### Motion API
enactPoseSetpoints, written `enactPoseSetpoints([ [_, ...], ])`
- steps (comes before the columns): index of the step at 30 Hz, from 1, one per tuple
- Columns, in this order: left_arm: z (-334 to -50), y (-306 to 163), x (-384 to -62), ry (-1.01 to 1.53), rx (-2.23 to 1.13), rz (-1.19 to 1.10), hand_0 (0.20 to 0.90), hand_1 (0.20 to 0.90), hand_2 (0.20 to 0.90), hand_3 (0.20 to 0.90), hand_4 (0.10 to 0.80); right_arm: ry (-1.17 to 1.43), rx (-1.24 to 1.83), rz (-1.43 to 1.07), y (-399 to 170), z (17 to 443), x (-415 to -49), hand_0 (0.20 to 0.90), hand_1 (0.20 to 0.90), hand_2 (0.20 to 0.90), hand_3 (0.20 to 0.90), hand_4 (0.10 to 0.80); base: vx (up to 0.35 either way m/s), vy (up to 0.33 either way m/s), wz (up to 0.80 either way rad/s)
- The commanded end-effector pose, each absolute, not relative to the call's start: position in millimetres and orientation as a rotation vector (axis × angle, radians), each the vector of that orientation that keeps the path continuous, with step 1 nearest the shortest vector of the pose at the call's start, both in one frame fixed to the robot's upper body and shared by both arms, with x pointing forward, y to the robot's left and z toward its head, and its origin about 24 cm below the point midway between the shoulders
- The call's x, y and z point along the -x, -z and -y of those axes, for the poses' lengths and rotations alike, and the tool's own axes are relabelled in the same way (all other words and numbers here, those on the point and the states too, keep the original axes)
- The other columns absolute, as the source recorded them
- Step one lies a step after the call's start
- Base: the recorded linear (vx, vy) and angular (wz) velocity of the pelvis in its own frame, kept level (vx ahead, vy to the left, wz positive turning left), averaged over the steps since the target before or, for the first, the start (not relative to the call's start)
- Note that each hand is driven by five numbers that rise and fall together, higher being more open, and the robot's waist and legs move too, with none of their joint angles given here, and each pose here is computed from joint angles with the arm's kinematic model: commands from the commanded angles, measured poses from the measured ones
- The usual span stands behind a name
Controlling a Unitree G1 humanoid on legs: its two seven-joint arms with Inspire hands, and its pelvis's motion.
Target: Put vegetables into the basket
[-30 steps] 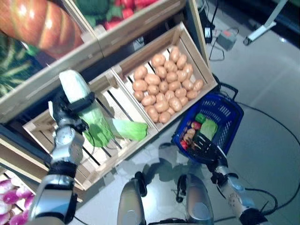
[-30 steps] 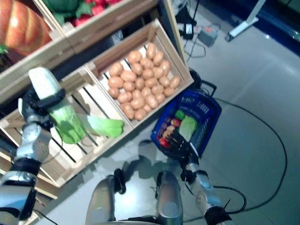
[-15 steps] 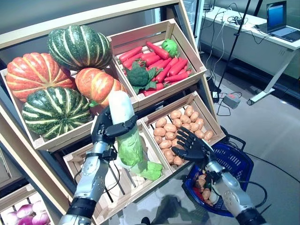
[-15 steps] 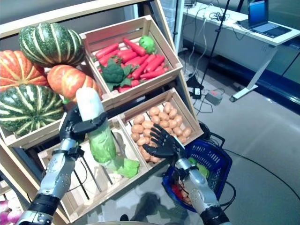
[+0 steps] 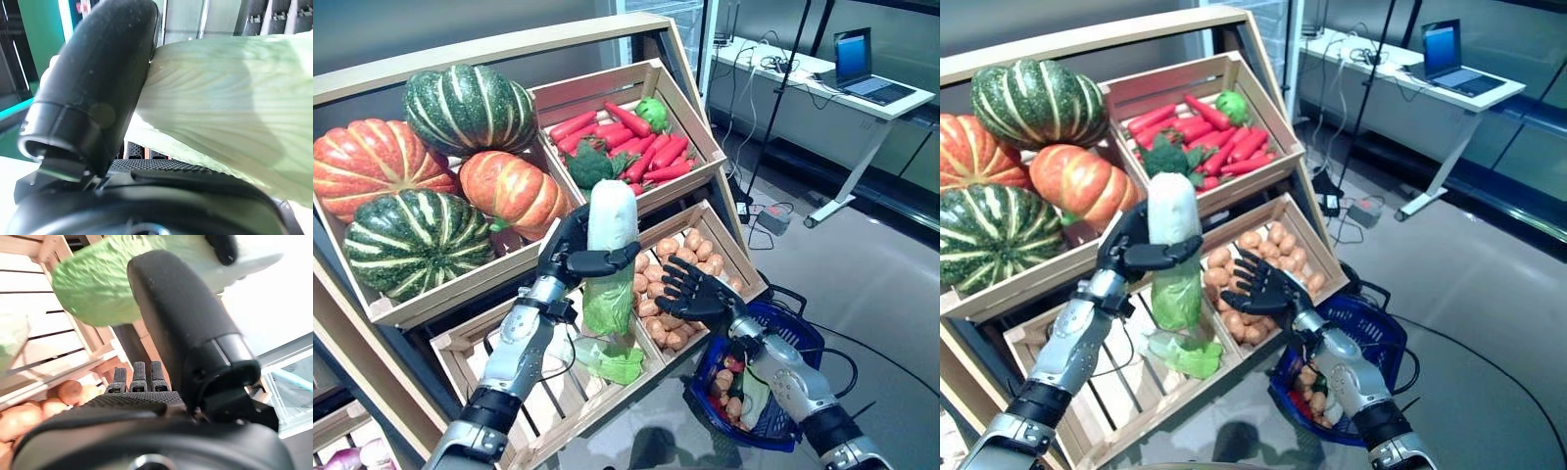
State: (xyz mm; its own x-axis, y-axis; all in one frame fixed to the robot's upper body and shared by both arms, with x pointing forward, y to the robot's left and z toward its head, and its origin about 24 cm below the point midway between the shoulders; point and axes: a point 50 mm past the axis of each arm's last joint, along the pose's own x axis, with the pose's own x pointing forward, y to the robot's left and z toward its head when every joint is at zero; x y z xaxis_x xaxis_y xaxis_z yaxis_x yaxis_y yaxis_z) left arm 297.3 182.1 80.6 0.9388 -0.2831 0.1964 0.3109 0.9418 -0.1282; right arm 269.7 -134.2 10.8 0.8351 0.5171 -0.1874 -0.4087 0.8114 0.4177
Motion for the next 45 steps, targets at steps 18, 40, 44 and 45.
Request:
enactPoseSetpoints([
  [18,-142,-177,-322,0.428,0.289,0.638,0.300,0.300,0.300,0.300,0.400,-0.764,-0.517,-0.168,-61,57,-283,0.900,0.900,0.900,0.900,0.800,0.005,-0.009,-0.03],
  [40,-90,-135,-309,0.767,0.259,0.421,0.300,0.300,0.300,0.300,0.400,-0.778,-0.486,0.087,-138,45,-312,0.900,0.900,0.900,0.900,0.800,0.000,-0.002,0.01],
  [44,-92,-125,-307,0.798,0.271,0.390,0.300,0.300,0.300,0.300,0.400,-0.784,-0.500,0.083,-146,50,-317,0.900,0.900,0.900,0.900,0.800,0.001,-0.001,0.01],
  [45,-92,-124,-306,0.813,0.277,0.389,0.300,0.300,0.300,0.300,0.400,-0.780,-0.512,0.078,-145,51,-319,0.900,0.900,0.900,0.900,0.800,0.000,0.000,0.00],
])
